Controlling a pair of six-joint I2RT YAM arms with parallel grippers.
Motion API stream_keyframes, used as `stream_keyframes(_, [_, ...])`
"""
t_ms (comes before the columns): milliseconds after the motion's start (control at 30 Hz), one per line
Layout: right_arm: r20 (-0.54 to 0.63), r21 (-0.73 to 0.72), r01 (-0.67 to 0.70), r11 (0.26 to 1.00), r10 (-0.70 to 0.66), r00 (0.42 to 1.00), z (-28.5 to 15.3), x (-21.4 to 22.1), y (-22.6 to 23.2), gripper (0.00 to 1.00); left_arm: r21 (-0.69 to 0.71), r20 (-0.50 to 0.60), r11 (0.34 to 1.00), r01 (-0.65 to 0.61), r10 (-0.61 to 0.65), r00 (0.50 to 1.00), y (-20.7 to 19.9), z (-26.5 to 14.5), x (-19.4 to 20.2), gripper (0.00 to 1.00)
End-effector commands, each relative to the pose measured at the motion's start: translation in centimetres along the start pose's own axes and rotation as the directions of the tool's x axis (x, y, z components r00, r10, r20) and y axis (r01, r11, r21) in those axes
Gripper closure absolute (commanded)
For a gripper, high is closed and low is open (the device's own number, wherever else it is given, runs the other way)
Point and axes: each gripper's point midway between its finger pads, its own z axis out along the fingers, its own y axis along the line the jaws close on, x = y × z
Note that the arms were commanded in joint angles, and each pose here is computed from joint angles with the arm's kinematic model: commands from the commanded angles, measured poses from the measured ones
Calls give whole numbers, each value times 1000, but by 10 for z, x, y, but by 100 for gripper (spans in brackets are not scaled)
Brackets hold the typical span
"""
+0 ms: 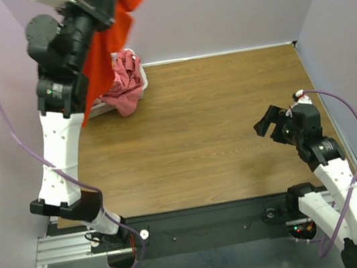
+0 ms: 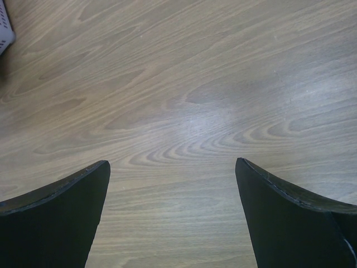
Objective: Fold and stack the t-shirts
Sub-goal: Move the tshirt to the center of the board
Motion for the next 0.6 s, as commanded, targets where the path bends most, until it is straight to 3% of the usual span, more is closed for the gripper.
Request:
stream_keyframes(0, [46,-19,8,1000,-7,999,1,-7,3,0,383,69,924,21,-52,996,-129,-52,-28,100])
stream_keyframes(167, [113,25,-7,1000,4,994,-6,-20,-4,0,548,-52,823,147,-142,989,-189,-62,1,100])
stream_keyframes(333, [219,69,-56,996,39,975,-25,-40,-11,0,566,-101,801,195,-167,981,-208,-50,27,100])
stream_keyframes(433, [288,134,-94,987,53,956,-41,-52,-22,0,466,-119,863,197,-159,980,-184,-43,47,100])
stream_keyframes(467, [299,151,-108,983,59,952,-47,-53,-26,0,366,-189,910,195,-132,973,-157,-37,89,100])
stream_keyframes(500, [325,159,-121,980,64,943,-53,-59,-27,0,257,-133,948,185,-155,979,-133,-44,79,100])
stream_keyframes(533, [331,154,-124,980,67,941,-56,-60,-26,0,165,-132,968,189,-169,977,-109,-47,95,100])
stream_keyframes(567, [337,143,-125,982,70,939,-59,-62,-24,0,32,-214,980,198,-187,959,-65,-53,163,100])
